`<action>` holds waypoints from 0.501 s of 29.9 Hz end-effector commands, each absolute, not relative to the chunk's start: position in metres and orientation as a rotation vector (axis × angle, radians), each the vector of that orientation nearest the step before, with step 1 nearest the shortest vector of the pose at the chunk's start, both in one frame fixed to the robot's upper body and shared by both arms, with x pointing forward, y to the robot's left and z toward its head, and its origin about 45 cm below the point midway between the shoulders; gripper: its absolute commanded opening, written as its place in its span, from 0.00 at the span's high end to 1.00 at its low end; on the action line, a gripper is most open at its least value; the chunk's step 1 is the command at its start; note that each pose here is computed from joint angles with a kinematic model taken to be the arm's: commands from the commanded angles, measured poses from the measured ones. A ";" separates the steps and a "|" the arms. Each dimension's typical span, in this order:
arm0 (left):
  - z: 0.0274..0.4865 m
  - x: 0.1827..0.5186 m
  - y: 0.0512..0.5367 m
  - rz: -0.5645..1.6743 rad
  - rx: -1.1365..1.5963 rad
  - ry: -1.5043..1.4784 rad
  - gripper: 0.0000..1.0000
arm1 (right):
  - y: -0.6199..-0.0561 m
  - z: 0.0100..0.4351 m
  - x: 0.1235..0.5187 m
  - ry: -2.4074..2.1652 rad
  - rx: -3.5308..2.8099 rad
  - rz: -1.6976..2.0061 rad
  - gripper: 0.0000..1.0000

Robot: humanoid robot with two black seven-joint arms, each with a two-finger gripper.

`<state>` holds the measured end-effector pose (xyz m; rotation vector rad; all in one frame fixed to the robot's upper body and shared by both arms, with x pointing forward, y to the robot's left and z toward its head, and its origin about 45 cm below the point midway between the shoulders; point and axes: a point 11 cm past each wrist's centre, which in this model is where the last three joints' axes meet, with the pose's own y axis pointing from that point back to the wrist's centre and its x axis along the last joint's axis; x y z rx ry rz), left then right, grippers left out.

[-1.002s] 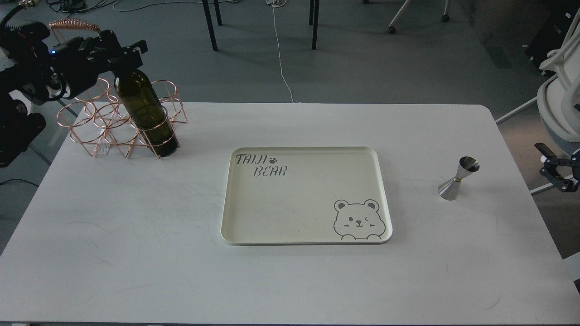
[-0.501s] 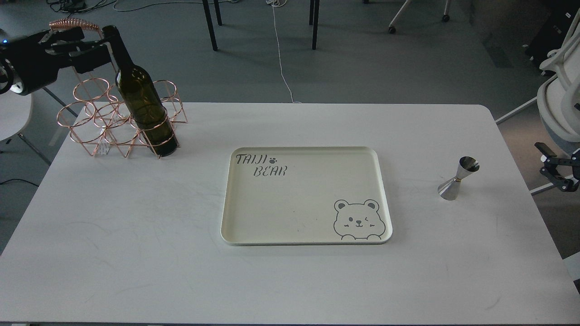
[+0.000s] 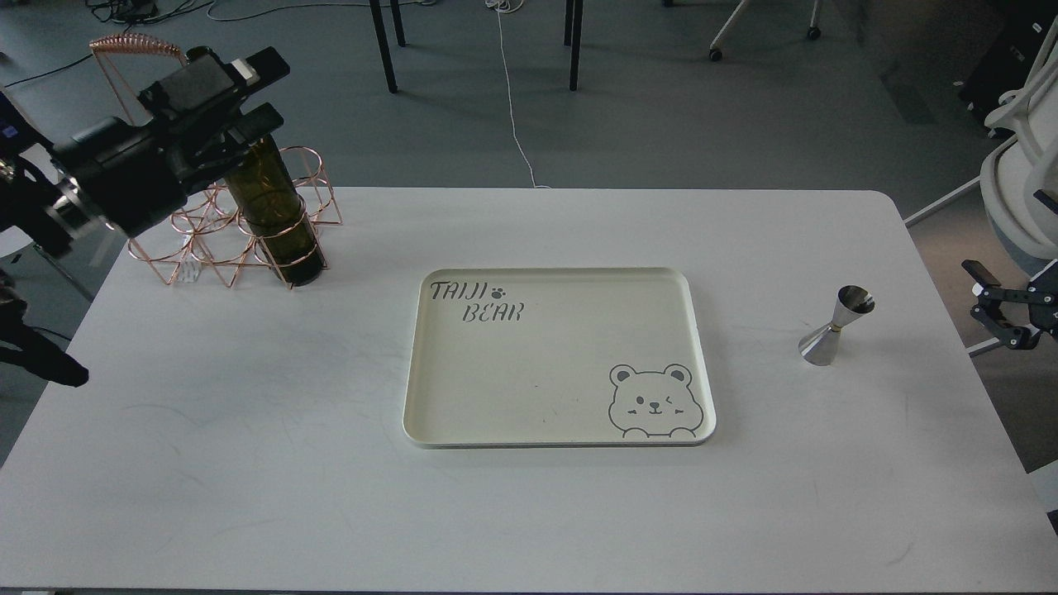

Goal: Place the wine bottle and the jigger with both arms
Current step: 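Open the left gripper and pull it back from the bottle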

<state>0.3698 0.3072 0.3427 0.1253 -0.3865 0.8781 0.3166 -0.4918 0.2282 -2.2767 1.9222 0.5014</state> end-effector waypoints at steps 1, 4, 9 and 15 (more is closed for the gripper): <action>0.318 0.371 0.290 0.913 0.034 -0.246 0.02 | -0.483 0.224 0.320 1.893 -2.271 0.519 0.02; 0.301 0.370 0.282 0.960 -0.015 -0.196 0.02 | -0.477 0.219 0.321 1.874 -2.266 0.535 0.02; 0.269 0.367 0.291 1.095 -0.148 -0.065 0.02 | -0.467 0.213 0.323 1.845 -2.263 0.562 0.02; 0.234 0.367 0.316 1.234 -0.292 0.095 0.02 | -0.457 0.207 0.326 1.816 -2.254 0.583 0.02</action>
